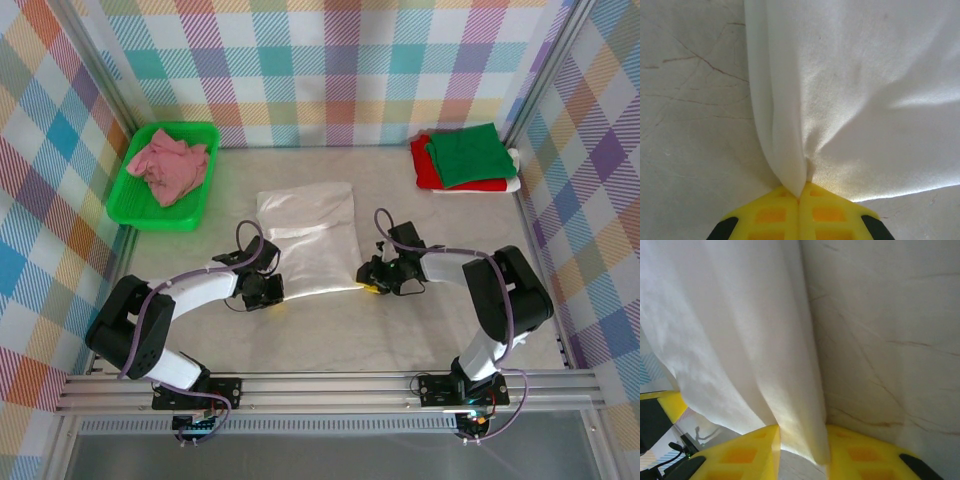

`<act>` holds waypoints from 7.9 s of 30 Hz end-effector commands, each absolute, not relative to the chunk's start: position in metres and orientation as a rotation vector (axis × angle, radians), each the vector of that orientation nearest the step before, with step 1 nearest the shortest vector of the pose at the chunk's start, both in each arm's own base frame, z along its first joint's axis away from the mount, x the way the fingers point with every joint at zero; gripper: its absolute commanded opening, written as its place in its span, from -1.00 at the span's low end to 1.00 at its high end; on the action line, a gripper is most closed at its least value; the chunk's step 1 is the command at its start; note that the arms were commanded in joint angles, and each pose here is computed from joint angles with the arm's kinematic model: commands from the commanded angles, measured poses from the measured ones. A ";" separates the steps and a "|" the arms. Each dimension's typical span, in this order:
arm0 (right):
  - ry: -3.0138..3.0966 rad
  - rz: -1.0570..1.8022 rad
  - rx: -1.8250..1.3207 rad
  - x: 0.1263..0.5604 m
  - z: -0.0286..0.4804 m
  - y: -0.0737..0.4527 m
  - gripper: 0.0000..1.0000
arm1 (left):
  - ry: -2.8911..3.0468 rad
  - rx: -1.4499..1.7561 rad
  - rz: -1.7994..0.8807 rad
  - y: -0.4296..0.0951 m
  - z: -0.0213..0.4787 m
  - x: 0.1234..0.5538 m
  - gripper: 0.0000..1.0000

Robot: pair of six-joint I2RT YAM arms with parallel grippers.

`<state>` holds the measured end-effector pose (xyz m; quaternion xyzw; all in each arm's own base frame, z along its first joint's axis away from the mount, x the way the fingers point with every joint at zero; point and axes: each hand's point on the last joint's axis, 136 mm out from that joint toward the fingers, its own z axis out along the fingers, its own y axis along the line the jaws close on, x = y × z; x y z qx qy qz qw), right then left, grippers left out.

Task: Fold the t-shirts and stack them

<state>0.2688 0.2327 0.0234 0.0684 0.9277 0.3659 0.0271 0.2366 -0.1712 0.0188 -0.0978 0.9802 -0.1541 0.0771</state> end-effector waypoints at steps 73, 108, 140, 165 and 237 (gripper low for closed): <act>2.495 0.829 0.178 0.399 0.187 0.178 -1.00 | 2.423 0.035 -0.812 -0.175 0.214 0.404 -1.00; 2.534 1.101 0.177 0.472 0.074 0.242 -0.67 | 2.427 0.056 -0.909 -0.257 0.070 0.508 -0.06; 2.630 1.091 0.257 0.416 0.038 0.247 -0.58 | 2.470 -0.086 -0.806 -0.212 0.040 0.450 0.03; 2.783 0.794 0.202 0.352 0.068 0.187 0.25 | 2.607 -0.032 -0.437 -0.186 0.051 0.337 0.02; 2.362 0.006 -0.267 0.605 0.238 0.040 -1.00 | 2.187 0.209 -0.457 -0.204 0.200 0.353 0.44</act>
